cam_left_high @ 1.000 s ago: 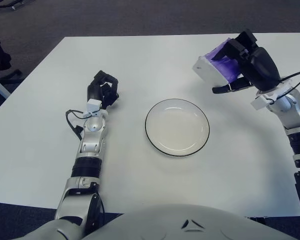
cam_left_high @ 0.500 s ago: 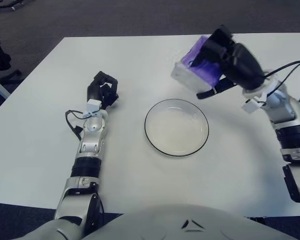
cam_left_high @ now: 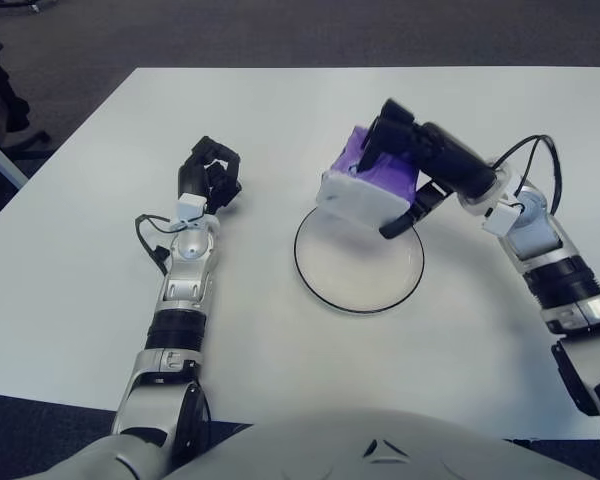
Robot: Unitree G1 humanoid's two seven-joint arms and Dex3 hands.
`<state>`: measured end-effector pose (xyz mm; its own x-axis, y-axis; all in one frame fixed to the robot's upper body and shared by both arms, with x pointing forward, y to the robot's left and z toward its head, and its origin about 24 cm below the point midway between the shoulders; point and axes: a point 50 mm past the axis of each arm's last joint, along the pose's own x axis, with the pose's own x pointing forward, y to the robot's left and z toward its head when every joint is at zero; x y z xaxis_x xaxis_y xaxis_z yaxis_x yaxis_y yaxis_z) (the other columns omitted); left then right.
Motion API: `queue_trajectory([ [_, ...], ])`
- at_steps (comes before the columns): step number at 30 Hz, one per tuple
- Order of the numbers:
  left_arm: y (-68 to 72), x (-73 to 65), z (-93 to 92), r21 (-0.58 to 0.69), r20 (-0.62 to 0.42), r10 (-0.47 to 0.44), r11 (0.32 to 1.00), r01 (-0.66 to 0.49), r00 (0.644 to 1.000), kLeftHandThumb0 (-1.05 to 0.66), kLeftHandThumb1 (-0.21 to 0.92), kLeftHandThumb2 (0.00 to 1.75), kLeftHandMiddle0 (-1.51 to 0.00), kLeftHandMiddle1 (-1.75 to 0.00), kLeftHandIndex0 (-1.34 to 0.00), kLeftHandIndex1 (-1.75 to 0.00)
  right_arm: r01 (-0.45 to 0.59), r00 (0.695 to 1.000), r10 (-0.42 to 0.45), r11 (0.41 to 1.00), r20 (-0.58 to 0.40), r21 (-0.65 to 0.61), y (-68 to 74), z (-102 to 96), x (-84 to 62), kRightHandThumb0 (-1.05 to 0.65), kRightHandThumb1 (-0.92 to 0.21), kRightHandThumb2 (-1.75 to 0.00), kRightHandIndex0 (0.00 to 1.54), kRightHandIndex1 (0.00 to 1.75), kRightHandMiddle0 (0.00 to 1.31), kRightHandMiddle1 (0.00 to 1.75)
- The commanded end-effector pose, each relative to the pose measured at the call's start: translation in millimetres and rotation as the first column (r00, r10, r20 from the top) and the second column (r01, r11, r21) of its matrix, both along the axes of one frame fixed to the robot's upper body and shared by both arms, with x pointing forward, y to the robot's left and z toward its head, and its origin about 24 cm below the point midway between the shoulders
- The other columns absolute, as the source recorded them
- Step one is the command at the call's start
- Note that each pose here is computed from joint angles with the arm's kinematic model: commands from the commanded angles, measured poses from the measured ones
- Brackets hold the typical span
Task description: Put the tissue paper into the plate.
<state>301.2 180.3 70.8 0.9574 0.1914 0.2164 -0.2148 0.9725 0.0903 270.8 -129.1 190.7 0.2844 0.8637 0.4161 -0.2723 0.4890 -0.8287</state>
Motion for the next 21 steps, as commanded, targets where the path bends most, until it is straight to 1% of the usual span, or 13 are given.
queue_trajectory([
  [1,1.8,-32.9,-61.7,-0.028,-0.225,0.029,0.999,-0.036,0.974,-0.36,0.92,0.49,-0.87,-1.75,-0.63,-1.72,-0.001,1.000,0.002,0.999,0.011,-0.039,-4.2,5.9,-4.9,-0.02,-0.92,-0.22,0.87,1.75,0.68,1.75],
  [6,1.9,-32.3,-61.8,-0.028,-0.226,0.028,0.999,-0.035,0.974,-0.36,0.92,0.49,-0.86,-1.75,-0.63,-1.72,-0.002,1.000,0.004,0.997,0.016,-0.083,-3.9,5.4,-6.2,-0.05,-0.92,-0.25,0.77,1.75,0.64,1.75],
  [7,1.9,-32.2,-61.9,-0.029,-0.226,0.028,0.999,-0.035,0.974,-0.36,0.92,0.49,-0.86,-1.75,-0.63,-1.72,-0.002,1.000,0.003,0.994,0.010,-0.107,-3.9,5.3,-6.2,-0.06,-0.92,-0.25,0.76,1.75,0.64,1.75],
  [9,1.7,-32.1,-62.0,-0.029,-0.226,0.027,0.999,-0.034,0.974,-0.36,0.92,0.49,-0.86,-1.75,-0.63,-1.72,-0.004,1.000,0.005,0.987,0.004,-0.163,-3.4,5.6,-6.5,-0.09,-0.92,-0.26,0.70,1.75,0.59,1.75],
  [11,1.5,-31.9,-62.0,-0.030,-0.226,0.027,0.999,-0.034,0.974,-0.36,0.92,0.49,-0.86,-1.75,-0.63,-1.71,-0.007,1.000,0.010,0.974,0.010,-0.226,-2.6,6.6,-7.2,-0.25,-0.92,-0.30,0.60,1.75,0.48,1.62],
  [12,1.4,-31.9,-62.1,-0.030,-0.226,0.026,0.999,-0.034,0.974,-0.36,0.92,0.49,-0.86,-1.75,-0.63,-1.71,-0.008,1.000,0.012,0.968,0.014,-0.250,-2.3,7.0,-7.5,-0.27,-0.92,-0.30,0.59,1.75,0.47,1.60],
  [15,1.4,-31.7,-62.2,-0.030,-0.227,0.026,0.999,-0.034,0.974,-0.36,0.92,0.49,-0.86,-1.75,-0.63,-1.71,0.006,0.997,0.016,0.950,0.069,-0.313,-1.9,8.6,-8.5,-0.33,-0.92,-0.30,0.53,1.74,0.44,1.55],
  [21,1.6,-31.6,-62.3,-0.030,-0.226,0.026,0.999,-0.034,0.974,-0.36,0.92,0.49,-0.86,-1.75,-0.63,-1.71,0.036,0.990,0.013,0.936,0.138,-0.351,-1.6,9.6,-8.8,-0.35,-0.92,-0.31,0.51,1.73,0.42,1.52],
])
